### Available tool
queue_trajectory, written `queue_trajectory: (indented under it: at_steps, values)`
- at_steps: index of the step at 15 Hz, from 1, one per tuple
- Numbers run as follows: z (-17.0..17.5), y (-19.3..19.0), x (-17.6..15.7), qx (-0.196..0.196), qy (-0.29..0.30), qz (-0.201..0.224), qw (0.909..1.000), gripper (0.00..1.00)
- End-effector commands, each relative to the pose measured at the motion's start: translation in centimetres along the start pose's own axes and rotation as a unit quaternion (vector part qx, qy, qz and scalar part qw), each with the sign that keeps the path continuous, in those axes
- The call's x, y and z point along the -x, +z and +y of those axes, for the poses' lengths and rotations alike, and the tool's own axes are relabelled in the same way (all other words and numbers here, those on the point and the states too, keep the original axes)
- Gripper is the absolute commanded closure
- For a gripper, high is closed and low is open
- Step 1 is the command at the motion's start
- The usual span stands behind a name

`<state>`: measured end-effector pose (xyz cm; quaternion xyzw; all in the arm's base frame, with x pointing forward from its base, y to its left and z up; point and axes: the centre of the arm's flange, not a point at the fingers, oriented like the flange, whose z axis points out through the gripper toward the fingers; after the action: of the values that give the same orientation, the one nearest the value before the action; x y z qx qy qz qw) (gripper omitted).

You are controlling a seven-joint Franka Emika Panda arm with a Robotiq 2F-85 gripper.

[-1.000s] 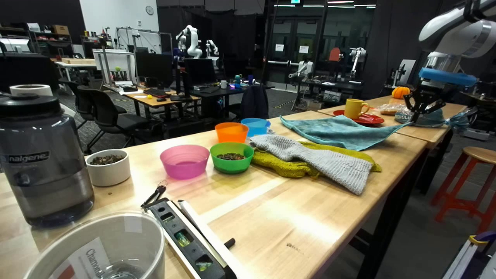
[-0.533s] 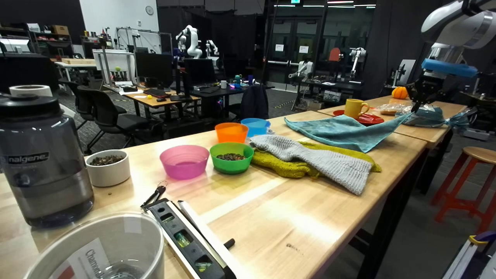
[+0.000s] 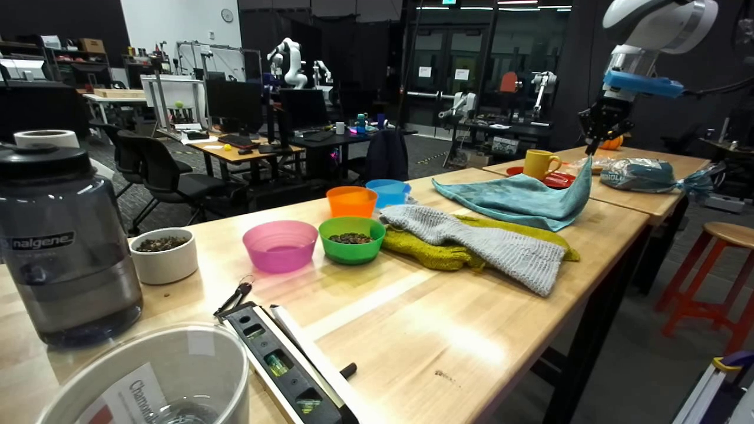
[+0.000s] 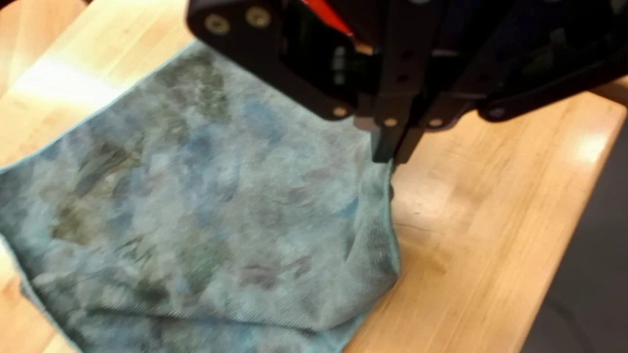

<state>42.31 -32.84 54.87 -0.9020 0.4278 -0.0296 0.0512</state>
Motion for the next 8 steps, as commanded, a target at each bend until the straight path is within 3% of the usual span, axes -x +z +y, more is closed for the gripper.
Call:
queue_trajectory:
  at_steps: [1,8]
  values:
    - [-4.9,-1.2,3.8,-0.004,-0.059,-0.002,0.9983,0.99]
    - [-15.7,-2.2,10.2,-0.013,-0.159,0.022,0.9870,0.99]
